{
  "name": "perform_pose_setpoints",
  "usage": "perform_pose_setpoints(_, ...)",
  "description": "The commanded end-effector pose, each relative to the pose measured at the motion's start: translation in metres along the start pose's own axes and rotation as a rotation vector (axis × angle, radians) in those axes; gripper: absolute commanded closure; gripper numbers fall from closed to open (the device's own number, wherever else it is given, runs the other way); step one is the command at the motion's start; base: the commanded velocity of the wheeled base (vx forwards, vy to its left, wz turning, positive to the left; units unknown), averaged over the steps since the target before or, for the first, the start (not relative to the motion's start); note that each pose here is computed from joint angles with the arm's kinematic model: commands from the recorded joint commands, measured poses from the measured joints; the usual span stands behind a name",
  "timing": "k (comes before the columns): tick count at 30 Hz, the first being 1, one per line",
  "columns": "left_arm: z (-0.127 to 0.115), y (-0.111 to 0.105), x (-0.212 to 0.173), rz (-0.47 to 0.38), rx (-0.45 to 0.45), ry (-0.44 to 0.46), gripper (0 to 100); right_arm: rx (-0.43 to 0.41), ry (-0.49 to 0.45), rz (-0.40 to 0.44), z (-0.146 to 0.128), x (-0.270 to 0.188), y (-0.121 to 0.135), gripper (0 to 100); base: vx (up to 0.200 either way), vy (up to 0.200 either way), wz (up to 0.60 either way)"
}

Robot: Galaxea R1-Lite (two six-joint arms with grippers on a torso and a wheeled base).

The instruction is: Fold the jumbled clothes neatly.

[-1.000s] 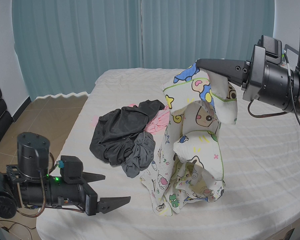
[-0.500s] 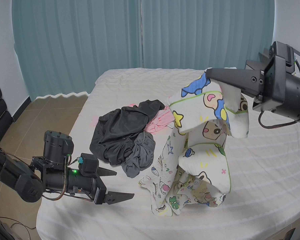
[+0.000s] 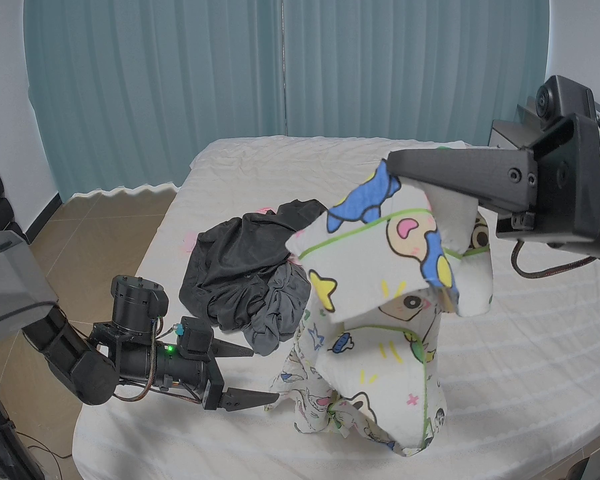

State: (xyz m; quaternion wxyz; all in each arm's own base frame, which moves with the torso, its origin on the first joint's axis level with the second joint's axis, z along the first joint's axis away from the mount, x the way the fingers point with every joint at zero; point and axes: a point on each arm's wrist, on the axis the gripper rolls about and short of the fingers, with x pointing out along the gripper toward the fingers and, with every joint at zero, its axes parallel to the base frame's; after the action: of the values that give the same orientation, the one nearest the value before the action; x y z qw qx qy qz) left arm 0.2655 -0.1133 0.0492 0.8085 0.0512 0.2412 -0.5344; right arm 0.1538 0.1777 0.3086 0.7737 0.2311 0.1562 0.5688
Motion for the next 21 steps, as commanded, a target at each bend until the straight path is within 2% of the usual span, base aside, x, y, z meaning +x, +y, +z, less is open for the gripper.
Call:
perform_pose_setpoints(1,-0.023,0.002,0.004,-0.039,-0.019,0.028,0,0.007,0.021,0.006,-0.002,0.012,-0.002,100,0.000,0.000,0.00)
perform_pose_setpoints(4,-0.031,-0.013,0.004,-0.115,-0.024,0.036,0,0.009,0.022,0.000,-0.003,0.014,-0.004,100,0.000,0.000,0.00)
perform_pose_setpoints(9,-0.038,-0.027,0.006,-0.153,-0.003,0.043,0,0.011,0.024,-0.004,-0.003,0.016,-0.005,100,0.000,0.000,0.00)
perform_pose_setpoints(16,-0.035,-0.028,0.010,-0.141,0.025,0.029,0,0.010,0.022,-0.002,-0.003,0.016,-0.005,100,0.000,0.000,0.00)
perform_pose_setpoints(21,-0.038,-0.025,0.020,-0.139,0.013,0.047,0,0.007,0.020,0.005,-0.003,0.016,-0.003,100,0.000,0.000,0.00)
